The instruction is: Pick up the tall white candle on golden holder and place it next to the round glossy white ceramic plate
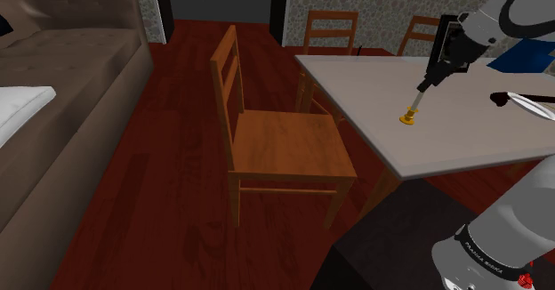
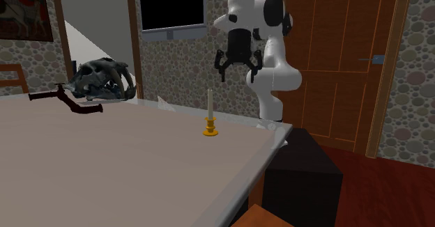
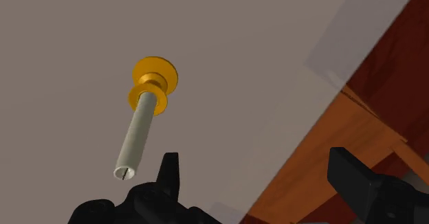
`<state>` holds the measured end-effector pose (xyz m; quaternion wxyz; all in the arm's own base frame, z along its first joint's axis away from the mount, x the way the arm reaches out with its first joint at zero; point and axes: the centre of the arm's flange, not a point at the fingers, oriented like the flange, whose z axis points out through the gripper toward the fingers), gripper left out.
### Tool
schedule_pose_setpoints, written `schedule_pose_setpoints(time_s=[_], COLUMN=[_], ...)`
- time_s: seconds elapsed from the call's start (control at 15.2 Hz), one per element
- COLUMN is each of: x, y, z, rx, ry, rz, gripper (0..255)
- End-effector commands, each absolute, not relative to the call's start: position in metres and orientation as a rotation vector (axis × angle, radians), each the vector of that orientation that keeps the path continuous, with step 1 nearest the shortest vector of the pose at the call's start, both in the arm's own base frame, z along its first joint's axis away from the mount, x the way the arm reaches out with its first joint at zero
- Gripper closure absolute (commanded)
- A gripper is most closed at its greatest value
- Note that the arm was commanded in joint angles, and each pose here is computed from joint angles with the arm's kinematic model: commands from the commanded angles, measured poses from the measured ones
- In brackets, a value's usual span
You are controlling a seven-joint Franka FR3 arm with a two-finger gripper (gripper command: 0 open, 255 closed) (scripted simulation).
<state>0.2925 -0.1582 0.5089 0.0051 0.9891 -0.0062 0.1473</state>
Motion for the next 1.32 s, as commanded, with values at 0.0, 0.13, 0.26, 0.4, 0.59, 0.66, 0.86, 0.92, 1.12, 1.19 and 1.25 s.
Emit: schedule_pose_setpoints(time_s=[0.0,0.13,0.26,0.4,0.59,0.66,0.86,0.92,1.12,1.19,1.25], x=[0.289,0.286,0.284,0.281,0.285,0.287,0.294,0.296,0.297,0.297,0.297], y=[-0.179,-0.2,-0.221,-0.241,-0.25,-0.25,-0.249,-0.249,-0.249,-0.249,-0.249], z=[0.489,0.47,0.451,0.431,0.413,0.408,0.393,0.389,0.386,0.386,0.386], rx=[3.099,3.102,3.104,3.104,3.104,3.104,3.104,3.104,3.104,3.104,3.104], ry=[-0.052,-0.087,-0.121,-0.155,-0.171,-0.171,-0.171,-0.171,-0.171,-0.171,-0.171], rz=[0.513,0.561,0.608,0.656,0.678,0.678,0.678,0.678,0.678,0.678,0.678], gripper=[0,0,0,0,0,0,0,0,0,0,0])
